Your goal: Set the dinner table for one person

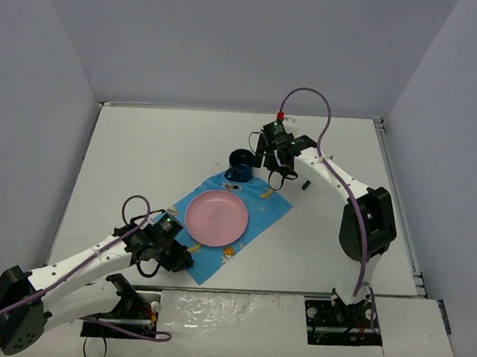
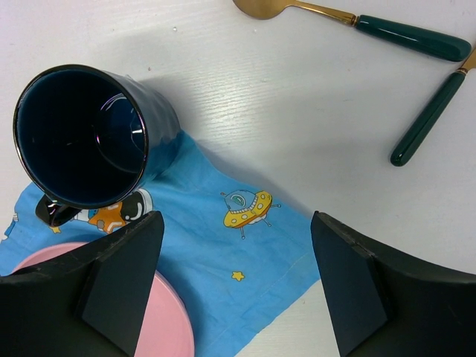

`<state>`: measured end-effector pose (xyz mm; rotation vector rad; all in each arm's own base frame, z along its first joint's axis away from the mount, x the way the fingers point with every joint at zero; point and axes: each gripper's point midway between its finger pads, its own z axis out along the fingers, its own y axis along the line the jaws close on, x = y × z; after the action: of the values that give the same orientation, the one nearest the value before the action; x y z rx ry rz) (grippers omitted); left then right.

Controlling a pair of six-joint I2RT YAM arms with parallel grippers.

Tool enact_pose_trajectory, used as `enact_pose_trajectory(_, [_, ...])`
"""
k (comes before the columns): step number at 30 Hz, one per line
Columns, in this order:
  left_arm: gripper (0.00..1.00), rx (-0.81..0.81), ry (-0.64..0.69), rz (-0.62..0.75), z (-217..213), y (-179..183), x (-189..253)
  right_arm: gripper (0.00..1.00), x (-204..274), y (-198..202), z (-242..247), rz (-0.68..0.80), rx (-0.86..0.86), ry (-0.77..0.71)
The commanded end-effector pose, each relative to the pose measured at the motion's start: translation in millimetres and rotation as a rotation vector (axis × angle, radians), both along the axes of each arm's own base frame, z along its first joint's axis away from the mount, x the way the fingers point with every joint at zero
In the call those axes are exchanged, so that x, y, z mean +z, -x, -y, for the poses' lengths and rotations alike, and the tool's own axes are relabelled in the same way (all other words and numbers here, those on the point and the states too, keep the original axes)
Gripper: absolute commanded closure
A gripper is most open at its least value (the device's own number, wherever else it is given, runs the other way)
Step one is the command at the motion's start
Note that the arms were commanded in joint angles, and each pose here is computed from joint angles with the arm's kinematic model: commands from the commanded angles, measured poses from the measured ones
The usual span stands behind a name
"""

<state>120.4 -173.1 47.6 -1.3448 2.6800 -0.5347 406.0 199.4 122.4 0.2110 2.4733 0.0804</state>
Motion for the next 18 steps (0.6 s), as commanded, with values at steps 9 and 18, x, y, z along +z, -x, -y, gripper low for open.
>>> enact_pose_trajectory(9, [1.00, -0.107, 0.008, 0.023, 33.3, -28.9, 6.3, 0.24, 15.6, -5.7, 1.3, 0.054, -0.017, -0.024])
enact_pose_trajectory(18, [1.00, -0.161, -0.065, -0.044, 36.4, -30.4, -4.1, 0.25, 12.4, -8.3, 3.5, 0.050, -0.018, -0.013])
